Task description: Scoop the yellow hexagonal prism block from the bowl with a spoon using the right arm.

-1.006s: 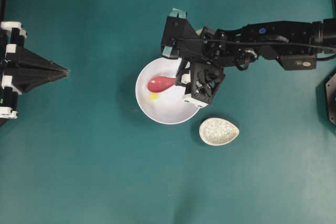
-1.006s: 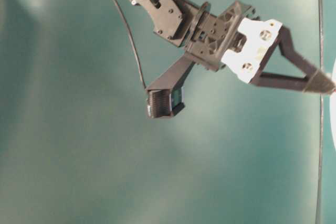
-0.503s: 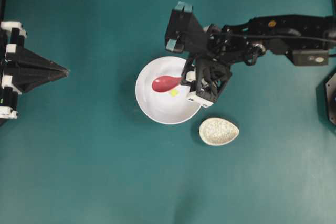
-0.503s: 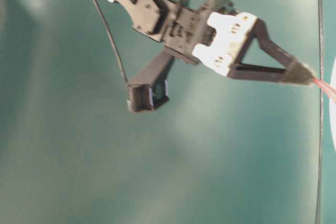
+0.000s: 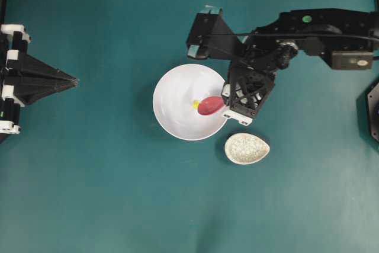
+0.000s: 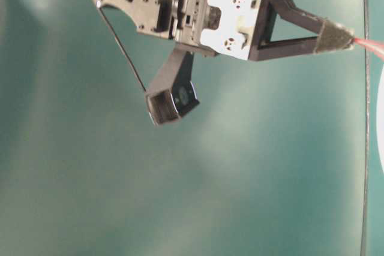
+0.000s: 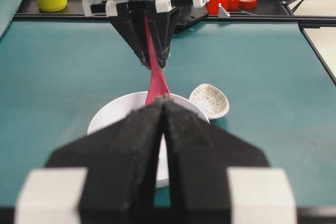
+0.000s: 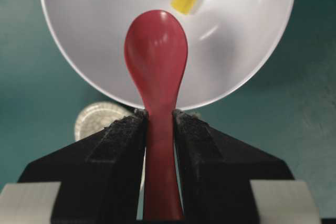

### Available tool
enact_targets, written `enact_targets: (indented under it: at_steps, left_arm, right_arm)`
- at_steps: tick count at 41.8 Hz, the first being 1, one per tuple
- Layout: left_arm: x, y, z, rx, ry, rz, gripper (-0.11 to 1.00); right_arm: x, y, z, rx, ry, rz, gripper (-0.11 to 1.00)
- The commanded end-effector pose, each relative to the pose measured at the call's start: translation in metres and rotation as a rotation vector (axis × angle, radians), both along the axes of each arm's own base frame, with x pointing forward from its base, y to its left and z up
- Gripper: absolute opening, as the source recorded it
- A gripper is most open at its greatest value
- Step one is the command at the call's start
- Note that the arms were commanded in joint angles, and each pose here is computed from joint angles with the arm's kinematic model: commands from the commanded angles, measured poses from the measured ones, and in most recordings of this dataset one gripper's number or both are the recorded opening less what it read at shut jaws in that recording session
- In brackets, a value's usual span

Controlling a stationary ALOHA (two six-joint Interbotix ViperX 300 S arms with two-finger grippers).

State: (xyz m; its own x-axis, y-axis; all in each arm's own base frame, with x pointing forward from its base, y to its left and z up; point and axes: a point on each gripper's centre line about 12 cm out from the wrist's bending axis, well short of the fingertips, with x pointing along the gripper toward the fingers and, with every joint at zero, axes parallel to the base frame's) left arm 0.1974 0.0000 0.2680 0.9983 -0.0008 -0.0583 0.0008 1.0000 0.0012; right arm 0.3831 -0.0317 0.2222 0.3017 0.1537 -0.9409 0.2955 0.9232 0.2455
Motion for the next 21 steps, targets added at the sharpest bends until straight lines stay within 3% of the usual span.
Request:
enact_targets:
  at_steps: [1, 11, 21]
  left_arm:
    - [0.0021, -0.0001, 0.0027, 0.001, -0.006, -0.001, 0.0]
    - [0.002, -0.0001, 0.002, 0.001, -0.005, -0.001, 0.0]
    - [0.0017, -0.0004, 0.0022, 0.001, -0.005, -0.002, 0.0]
  right_arm:
    - [0.0071, -0.0018, 0.0155, -0.013, -0.022, 0.008, 0.24]
    - [0.0112, -0.0071, 0.0157, -0.053, 0.039, 0.035, 0.24]
    - [0.0144, -0.0085, 0.007, -0.058, 0.064, 0.039, 0.24]
